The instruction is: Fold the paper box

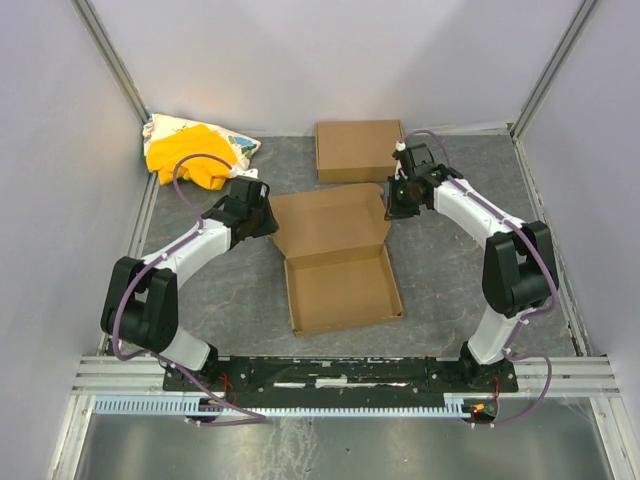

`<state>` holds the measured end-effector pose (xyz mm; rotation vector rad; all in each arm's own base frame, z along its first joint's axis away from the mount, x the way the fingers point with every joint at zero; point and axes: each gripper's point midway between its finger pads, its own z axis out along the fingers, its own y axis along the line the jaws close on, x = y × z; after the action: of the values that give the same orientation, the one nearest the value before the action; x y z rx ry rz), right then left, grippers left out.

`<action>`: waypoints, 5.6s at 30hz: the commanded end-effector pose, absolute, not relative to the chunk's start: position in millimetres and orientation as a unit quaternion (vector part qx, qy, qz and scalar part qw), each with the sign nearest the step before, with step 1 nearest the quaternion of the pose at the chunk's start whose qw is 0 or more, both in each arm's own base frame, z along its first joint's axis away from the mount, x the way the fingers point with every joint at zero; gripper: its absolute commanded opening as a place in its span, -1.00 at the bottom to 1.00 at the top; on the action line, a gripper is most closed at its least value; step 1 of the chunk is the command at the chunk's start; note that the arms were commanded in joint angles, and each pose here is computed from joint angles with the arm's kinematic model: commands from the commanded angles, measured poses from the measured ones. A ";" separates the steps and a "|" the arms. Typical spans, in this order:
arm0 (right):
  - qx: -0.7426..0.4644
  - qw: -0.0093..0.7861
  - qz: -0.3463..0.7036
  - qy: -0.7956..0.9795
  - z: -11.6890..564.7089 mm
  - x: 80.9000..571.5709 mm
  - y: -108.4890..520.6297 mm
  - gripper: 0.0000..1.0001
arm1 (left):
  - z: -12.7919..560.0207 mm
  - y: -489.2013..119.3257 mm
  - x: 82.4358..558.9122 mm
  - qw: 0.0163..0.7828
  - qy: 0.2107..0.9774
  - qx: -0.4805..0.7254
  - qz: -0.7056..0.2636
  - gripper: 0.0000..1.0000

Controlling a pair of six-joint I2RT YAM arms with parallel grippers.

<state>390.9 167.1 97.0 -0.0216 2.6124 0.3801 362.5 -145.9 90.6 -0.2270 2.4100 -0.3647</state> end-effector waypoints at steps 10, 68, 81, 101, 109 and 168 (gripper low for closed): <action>-0.021 0.251 0.125 0.960 100.8 369.6 170.2 -0.97 | 89.3 -162.2 376.4 0.332 0.936 -0.022 -0.118 -0.54; 0.005 0.728 0.199 0.656 181.4 252.9 116.3 -0.97 | 308.6 -142.9 262.0 0.716 0.683 0.001 -0.143 0.39; -0.150 0.760 0.232 0.588 194.4 230.2 151.2 -0.97 | 367.7 -235.0 273.9 0.733 0.609 0.254 -0.162 0.78; -0.187 0.745 0.245 0.591 191.7 224.8 163.1 -0.97 | 399.3 -256.5 325.2 0.668 0.553 0.433 -0.246 0.98; -0.193 0.740 0.247 0.595 190.3 225.0 166.1 -0.97 | 354.4 -261.9 306.6 0.592 0.551 0.517 -0.281 0.98; -0.154 0.602 0.231 0.749 237.2 229.3 163.6 0.99 | 342.1 -279.0 265.3 0.604 0.543 0.524 -0.256 -0.94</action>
<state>232.1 170.5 235.5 -0.3756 1.6725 0.5673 288.0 -259.0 337.8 1.0869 1.3074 -0.5594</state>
